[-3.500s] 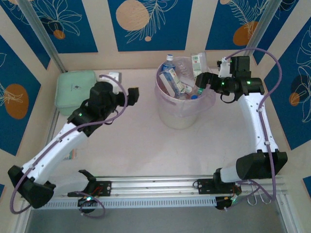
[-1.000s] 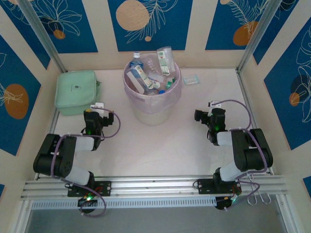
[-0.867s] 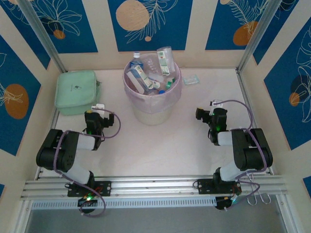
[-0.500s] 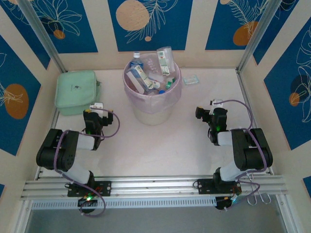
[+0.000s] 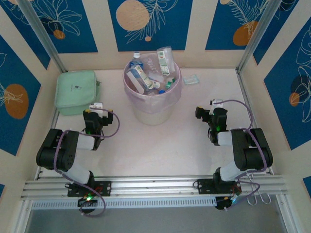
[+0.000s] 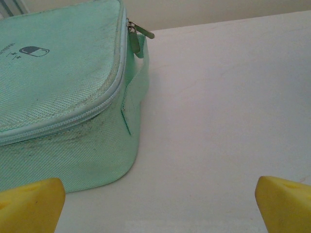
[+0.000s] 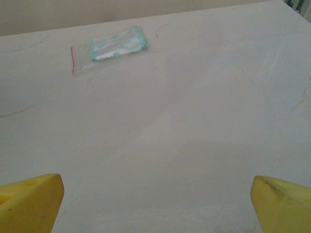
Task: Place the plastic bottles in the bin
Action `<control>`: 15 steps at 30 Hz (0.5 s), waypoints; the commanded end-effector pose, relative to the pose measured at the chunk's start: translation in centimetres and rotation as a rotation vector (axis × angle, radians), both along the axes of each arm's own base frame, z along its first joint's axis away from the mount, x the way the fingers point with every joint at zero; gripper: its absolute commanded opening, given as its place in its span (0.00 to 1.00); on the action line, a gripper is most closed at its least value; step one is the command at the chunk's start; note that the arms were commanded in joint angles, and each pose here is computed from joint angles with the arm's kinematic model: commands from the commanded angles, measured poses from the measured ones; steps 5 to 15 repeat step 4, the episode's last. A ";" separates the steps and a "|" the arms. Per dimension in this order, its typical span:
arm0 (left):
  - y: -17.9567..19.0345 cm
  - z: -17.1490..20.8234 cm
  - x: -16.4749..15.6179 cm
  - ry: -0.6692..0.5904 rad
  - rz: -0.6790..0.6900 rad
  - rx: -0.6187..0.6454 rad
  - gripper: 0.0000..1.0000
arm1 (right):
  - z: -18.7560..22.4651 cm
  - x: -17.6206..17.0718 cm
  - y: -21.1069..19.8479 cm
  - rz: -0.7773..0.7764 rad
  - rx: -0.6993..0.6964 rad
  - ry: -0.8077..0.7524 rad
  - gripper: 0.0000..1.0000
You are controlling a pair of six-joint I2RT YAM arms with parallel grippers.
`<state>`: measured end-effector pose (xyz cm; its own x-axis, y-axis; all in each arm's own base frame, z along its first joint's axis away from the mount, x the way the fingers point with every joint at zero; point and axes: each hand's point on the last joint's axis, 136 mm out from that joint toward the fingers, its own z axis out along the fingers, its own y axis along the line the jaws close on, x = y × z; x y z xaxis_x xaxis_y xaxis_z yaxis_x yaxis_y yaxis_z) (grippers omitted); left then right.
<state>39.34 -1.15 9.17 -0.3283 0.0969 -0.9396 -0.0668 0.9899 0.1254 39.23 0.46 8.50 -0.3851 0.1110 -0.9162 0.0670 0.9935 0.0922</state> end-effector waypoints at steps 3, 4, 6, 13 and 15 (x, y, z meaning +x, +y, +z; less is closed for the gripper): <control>0.7 0.3 0.0 -0.022 0.024 -0.009 1.00 | 0.9 0.4 0.0 0.005 -0.003 -0.037 0.99; 0.7 0.3 0.0 -0.022 0.024 -0.009 1.00 | 0.9 0.3 0.1 0.006 -0.004 -0.037 0.99; 0.7 0.3 0.0 -0.022 0.024 -0.009 1.00 | 0.9 0.3 0.1 0.006 -0.004 -0.037 0.99; 0.7 0.3 0.0 -0.022 0.024 -0.009 1.00 | 0.9 0.3 0.1 0.006 -0.004 -0.037 0.99; 0.7 0.3 0.0 -0.022 0.024 -0.009 1.00 | 0.9 0.3 0.1 0.006 -0.004 -0.037 0.99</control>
